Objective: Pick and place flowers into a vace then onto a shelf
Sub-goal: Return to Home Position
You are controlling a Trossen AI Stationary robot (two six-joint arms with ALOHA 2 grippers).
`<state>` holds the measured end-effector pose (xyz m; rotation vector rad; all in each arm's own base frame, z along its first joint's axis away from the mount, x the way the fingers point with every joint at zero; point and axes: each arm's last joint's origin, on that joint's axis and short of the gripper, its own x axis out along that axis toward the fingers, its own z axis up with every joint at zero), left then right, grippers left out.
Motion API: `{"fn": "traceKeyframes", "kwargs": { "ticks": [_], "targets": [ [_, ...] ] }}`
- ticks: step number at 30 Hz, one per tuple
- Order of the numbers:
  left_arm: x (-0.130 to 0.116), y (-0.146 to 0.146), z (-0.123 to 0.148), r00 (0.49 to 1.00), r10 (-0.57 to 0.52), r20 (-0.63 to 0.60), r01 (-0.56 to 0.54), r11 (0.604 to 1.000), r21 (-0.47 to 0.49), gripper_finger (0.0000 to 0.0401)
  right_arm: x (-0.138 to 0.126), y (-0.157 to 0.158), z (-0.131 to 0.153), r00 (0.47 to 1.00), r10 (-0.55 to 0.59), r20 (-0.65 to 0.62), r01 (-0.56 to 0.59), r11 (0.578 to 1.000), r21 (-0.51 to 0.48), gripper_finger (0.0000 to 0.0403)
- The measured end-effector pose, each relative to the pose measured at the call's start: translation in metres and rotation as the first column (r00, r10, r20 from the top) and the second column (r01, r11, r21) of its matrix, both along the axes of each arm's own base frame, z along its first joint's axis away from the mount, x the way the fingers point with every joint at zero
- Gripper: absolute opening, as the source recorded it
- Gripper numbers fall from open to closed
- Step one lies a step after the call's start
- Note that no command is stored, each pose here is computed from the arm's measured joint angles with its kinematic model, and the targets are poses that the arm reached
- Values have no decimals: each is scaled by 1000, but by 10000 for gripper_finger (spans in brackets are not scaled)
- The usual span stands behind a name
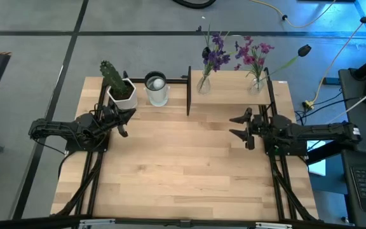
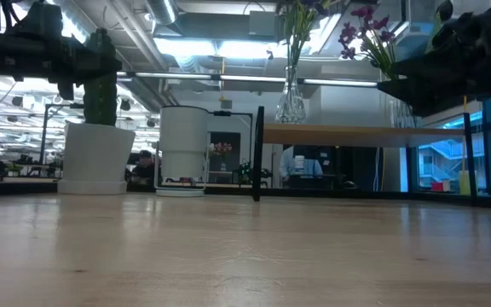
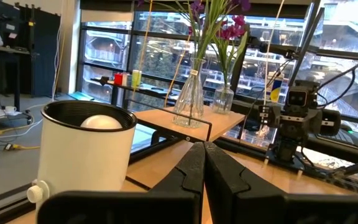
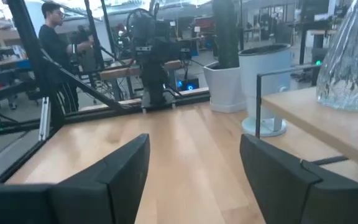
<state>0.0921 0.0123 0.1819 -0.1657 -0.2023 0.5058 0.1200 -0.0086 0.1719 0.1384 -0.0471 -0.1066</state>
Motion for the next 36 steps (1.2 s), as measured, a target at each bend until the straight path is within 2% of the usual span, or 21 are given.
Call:
{"fn": "traceKeyframes", "kwargs": {
  "ticks": [4,10,24,36],
  "targets": [
    [0,0,0,1000,0,0,0,1000,0,4,0,0,-1,1000,-1,-9,1,1000,-12,252],
    [0,0,0,1000,0,0,0,1000,0,4,-1,0,-8,997,1,-74,2,999,45,252],
    [0,0,0,1000,0,0,0,1000,0,4,-23,1,1,999,1,46,-2,999,32,252],
    [0,0,0,1000,3,2,-3,1000,-1,4,-23,1,-3,1000,-5,0,5,999,39,252]
  ]
}}
